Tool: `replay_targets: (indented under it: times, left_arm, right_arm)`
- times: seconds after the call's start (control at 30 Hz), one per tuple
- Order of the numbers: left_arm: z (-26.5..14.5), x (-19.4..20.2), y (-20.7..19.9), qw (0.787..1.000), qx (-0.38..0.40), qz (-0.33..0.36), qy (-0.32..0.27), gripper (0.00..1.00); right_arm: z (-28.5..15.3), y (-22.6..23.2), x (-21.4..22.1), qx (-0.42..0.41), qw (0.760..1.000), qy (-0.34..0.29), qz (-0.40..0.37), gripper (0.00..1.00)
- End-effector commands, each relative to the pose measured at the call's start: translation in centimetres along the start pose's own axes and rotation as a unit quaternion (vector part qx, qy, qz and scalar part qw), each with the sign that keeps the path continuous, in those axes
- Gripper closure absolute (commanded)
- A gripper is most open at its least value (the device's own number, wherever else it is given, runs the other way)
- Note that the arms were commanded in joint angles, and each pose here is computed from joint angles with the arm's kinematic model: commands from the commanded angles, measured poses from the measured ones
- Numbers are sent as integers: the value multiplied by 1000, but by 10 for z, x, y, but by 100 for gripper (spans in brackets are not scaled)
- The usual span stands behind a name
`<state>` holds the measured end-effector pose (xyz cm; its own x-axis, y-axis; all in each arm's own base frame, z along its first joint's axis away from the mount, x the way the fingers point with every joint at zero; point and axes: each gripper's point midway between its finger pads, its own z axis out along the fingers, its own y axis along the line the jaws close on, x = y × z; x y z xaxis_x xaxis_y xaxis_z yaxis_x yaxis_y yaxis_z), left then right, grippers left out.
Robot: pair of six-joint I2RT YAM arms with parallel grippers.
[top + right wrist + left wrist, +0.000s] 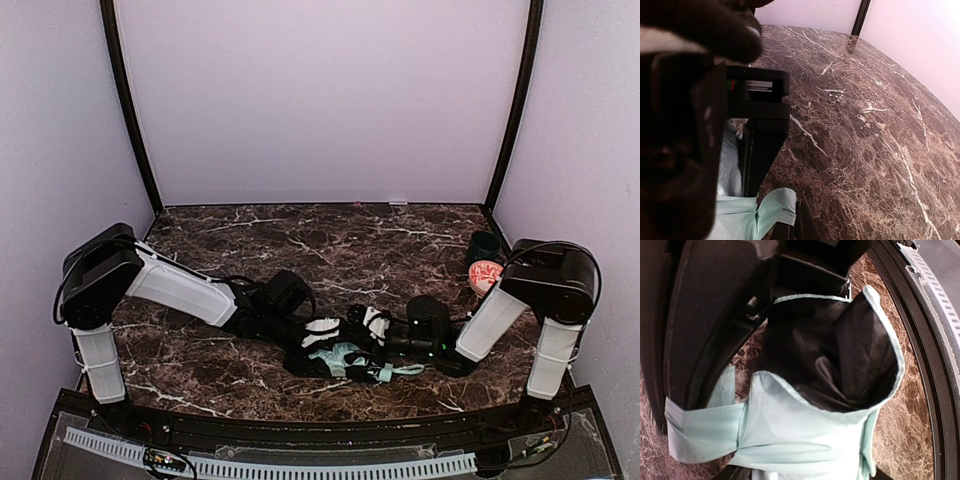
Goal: Put away the umbrella
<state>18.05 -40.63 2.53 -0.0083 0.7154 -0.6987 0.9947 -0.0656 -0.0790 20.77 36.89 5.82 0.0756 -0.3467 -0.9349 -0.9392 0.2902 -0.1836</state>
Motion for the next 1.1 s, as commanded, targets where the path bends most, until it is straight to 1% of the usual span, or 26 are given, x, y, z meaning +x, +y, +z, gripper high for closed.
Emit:
replay_targets:
  times: [0.0, 0.07, 0.13, 0.33, 0.4, 0.5, 0.53, 0.57, 0.67, 0.83, 1.07]
  left_arm:
    - [-4, 58, 42, 985, -102, -131, 54, 42]
    - [-6, 57, 42, 985, -106, -128, 42, 41]
    - [-6, 54, 42, 986, -107, -122, 31, 37]
    - [-7, 52, 49, 984, -128, -121, 9, 34]
    - [-9, 47, 50, 984, -132, -118, -14, 26]
    - [-10, 39, 49, 985, -126, -111, -38, 25]
    - [-10, 36, 49, 985, -124, -110, -45, 11]
    - [-10, 33, 48, 986, -119, -108, -52, 8]
    - [-8, 26, 44, 988, -103, -98, -66, 8]
    - [-5, 26, 45, 990, -103, -79, -64, 12]
    - [-7, 45, 56, 987, -143, -64, -21, 10]
  right_arm:
    - [-12, 15, -50, -41, 993, -104, -45, 100]
    - [-12, 16, -45, -48, 993, -94, -49, 100]
    - [-12, 21, -44, -62, 992, -93, -51, 100]
    - [-10, 25, -41, -76, 992, -84, -49, 100]
    - [-9, 24, -40, -77, 993, -80, -51, 100]
    - [-6, 25, -41, -83, 992, -80, -50, 100]
    - [-5, 26, -41, -86, 992, -81, -49, 100]
    - [-4, 26, -42, -88, 991, -83, -48, 100]
    - [-3, 26, -43, -89, 991, -86, -46, 100]
    - [-3, 28, -44, -97, 990, -84, -50, 100]
    - [-3, 29, -41, -105, 990, -77, -48, 100]
